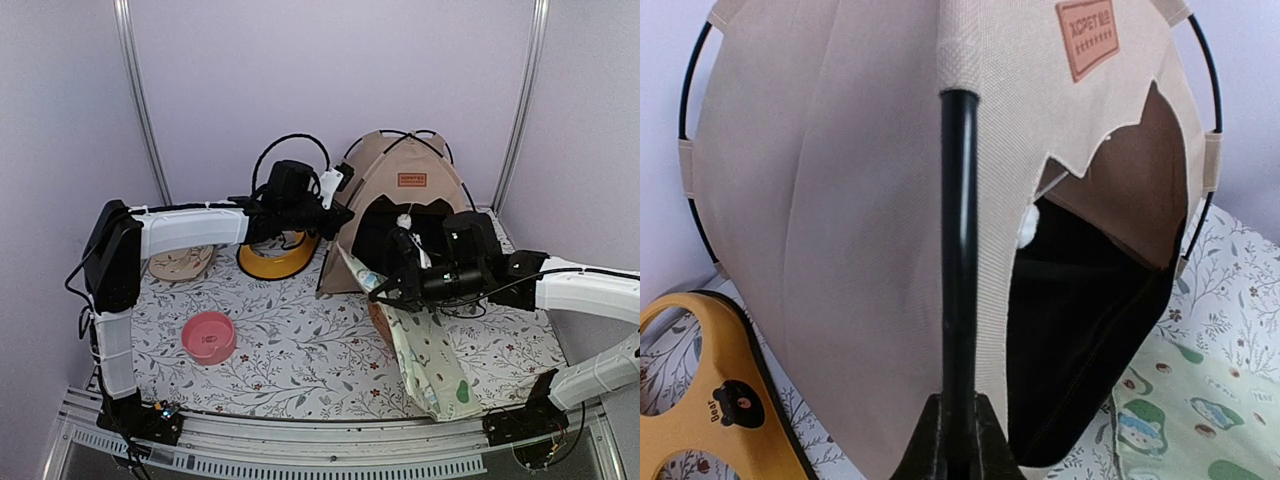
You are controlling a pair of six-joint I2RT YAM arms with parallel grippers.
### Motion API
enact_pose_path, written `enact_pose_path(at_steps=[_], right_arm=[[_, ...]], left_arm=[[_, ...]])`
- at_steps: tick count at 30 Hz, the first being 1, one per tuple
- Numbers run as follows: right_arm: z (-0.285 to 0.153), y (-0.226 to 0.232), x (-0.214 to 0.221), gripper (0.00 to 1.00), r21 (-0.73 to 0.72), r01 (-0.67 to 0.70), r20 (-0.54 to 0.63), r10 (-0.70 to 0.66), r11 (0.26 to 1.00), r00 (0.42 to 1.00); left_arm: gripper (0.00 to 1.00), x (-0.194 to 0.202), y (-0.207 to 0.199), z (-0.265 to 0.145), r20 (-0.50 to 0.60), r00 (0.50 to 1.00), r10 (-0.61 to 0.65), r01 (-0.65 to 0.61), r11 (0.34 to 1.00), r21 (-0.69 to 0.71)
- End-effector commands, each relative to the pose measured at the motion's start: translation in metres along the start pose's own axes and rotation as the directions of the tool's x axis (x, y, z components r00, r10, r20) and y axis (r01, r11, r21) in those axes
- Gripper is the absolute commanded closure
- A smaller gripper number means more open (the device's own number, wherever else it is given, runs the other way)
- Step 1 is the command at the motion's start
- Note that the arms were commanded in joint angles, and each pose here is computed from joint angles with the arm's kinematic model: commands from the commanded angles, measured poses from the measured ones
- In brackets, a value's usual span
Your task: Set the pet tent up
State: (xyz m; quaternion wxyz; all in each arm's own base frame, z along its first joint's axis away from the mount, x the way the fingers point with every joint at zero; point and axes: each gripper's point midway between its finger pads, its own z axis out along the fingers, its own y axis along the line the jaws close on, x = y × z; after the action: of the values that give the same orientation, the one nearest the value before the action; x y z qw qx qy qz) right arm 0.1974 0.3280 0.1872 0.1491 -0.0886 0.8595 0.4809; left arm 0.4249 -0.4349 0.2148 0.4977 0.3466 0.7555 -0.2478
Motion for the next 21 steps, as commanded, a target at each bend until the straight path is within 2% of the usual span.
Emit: enact_pose_path(at_steps=[1,5,7,9,12,15,18,21], right_arm=[[-0.04,0.092,-0.035,1.0,-0.231,0.179,0.144,-0.148,0.956,0.978],[-0.057,0.117,-0.056,1.0,-0.223,0.247,0.237,-0.193,0.943,0.952],[-0.058,0.12,-0.065,1.0,-0.197,0.259,0.261,-0.204,0.946,0.944],[-0.054,0.119,-0.071,1.0,-0.173,0.263,0.266,-0.212,0.949,0.94],[-0.044,0.117,-0.075,1.0,-0.172,0.266,0.264,-0.215,0.949,0.94],[-0.038,0.116,-0.08,1.0,-0.178,0.265,0.279,-0.21,0.948,0.937],[-0.031,0.122,-0.085,1.0,-0.182,0.279,0.312,-0.213,0.943,0.926],[-0.018,0.121,-0.09,1.0,-0.158,0.287,0.35,-0.218,0.945,0.911]], left_arm=[[1.0,0.012,0.006,0.0,-0.056,0.998,0.023,-0.024,1.0,-0.014],[1.0,0.011,0.007,-0.006,-0.061,0.998,0.035,-0.036,0.999,-0.018],[0.87,0.008,0.008,-0.01,-0.06,0.998,0.03,-0.031,0.999,-0.019],[0.69,0.006,0.009,-0.013,-0.059,0.998,0.013,-0.015,1.0,-0.027],[0.49,-0.024,0.013,-0.039,0.007,1.0,-0.015,0.016,0.998,-0.064],[0.37,-0.042,0.021,-0.063,0.055,0.997,-0.062,0.068,0.992,-0.109],[0.3,-0.051,0.032,-0.093,0.102,0.987,-0.127,0.142,0.978,-0.15],[0.25,-0.034,0.042,-0.12,0.119,0.97,-0.21,0.229,0.957,-0.179]])
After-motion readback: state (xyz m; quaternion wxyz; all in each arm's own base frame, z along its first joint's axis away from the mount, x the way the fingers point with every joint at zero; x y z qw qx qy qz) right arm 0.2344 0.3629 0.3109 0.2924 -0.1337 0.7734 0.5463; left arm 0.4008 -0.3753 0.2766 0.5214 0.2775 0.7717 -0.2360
